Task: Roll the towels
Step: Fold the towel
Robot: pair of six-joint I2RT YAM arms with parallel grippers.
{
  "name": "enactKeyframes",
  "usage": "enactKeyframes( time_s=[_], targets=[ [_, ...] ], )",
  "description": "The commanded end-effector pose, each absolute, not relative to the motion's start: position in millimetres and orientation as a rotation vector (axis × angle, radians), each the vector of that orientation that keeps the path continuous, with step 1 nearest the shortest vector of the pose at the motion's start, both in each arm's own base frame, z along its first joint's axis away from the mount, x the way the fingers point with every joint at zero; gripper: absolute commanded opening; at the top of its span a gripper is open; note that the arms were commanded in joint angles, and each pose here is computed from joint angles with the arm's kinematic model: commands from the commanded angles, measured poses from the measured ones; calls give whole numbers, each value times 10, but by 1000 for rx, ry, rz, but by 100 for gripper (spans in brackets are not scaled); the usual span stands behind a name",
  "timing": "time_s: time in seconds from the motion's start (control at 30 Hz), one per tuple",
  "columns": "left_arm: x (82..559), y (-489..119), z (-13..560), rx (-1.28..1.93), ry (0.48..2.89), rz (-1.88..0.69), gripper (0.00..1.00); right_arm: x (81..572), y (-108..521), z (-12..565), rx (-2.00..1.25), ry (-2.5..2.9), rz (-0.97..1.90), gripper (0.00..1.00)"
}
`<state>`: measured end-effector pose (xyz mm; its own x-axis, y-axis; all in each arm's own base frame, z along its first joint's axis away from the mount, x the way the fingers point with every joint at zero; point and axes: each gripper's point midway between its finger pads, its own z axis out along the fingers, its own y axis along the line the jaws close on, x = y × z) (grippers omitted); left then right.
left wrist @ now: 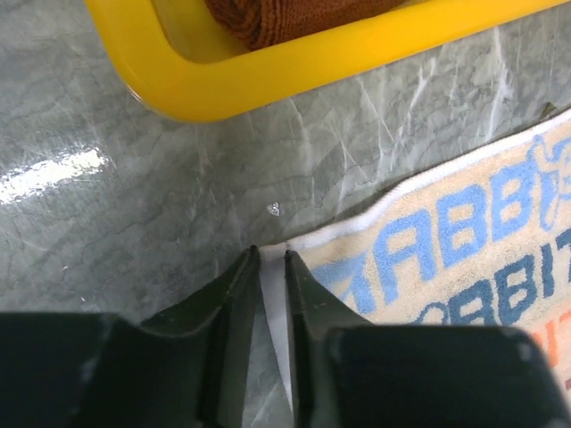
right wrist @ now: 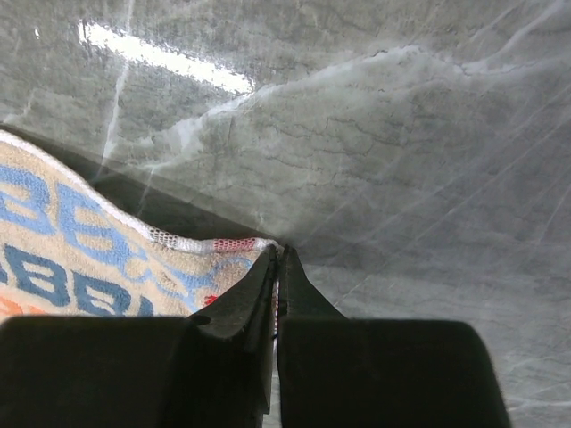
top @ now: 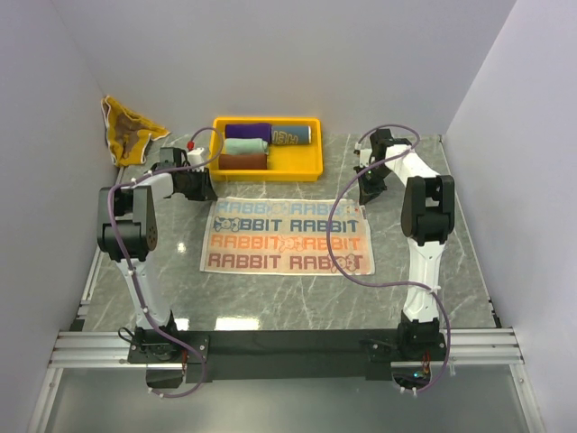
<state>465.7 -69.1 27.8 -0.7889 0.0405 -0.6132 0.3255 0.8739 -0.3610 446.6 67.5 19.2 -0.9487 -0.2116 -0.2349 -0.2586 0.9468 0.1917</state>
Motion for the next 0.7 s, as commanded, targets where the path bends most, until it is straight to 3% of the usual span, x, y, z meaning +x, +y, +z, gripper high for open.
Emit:
enactKeyframes(
  time_s=[0.0,0.2,0.67],
  targets=[
    [4689,-712,244,253,2422,-618,24,4483,734,305,-388,2871,349,0],
    [4687,-731,367,258,2408,-641,1,4490,775,434,-388,2844,379,0],
    [4656,-678,1018,311,2264,-644,0,4416,721,831,-425,2776,391,0]
  ],
)
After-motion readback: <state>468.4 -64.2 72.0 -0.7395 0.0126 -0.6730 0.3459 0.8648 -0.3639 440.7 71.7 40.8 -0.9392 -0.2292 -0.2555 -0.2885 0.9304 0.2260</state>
